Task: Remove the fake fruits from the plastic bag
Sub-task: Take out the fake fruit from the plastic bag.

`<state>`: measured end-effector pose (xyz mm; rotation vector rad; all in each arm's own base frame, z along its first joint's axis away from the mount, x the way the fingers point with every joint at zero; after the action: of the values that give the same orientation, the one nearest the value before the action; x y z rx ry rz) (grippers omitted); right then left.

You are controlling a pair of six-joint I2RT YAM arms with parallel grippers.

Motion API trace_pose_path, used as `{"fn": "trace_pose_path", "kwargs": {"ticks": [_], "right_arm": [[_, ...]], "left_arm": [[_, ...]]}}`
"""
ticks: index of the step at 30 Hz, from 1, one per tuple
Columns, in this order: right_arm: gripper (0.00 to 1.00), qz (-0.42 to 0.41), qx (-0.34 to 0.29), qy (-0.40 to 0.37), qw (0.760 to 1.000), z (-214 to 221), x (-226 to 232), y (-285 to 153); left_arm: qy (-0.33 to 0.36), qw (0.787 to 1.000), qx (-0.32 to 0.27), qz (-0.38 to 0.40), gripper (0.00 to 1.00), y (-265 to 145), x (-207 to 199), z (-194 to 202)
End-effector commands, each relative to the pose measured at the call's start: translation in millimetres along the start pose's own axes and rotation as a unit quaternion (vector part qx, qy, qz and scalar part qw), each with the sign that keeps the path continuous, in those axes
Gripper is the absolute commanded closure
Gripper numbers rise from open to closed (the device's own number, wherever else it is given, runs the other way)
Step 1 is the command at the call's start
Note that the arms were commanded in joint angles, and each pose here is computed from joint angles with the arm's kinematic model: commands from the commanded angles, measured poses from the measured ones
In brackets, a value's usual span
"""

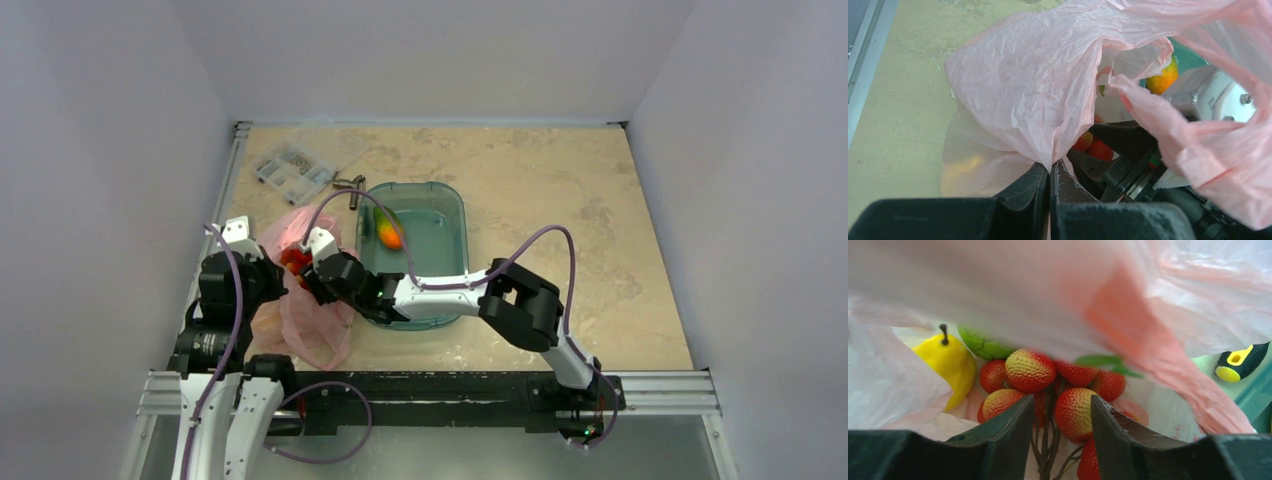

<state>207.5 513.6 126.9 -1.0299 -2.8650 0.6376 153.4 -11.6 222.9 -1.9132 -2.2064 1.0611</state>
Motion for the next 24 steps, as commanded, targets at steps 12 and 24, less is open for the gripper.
{"fn": "trace_pose_path", "kwargs": {"ticks": [12,24], "right_arm": [[0.34,0.007,0.039,-0.022,0.999,22.2,-8.8,37.2],[0.74,-0.018,-0.023,0.007,1.0,-34.3,-8.0,13.7]], "left_arm": [[0.001,1.0,-0.017,0.003,1.0,-3.1,-3.6,-9.1],[0.001,1.0,-0.011,0.001,1.0,-0.5,-3.3,-8.1]]}}
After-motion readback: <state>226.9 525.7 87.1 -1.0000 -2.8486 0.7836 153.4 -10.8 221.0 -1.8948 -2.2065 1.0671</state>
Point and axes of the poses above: each gripper's point midway between its finger pads, its own y axis out along the fingers, its own x axis along the line the jaws close on, z = x × y, the point moved 5 cm from there along -y, back along the fingers, and after that the axes turned 12 degrees about -y, right-handed, at the moved point
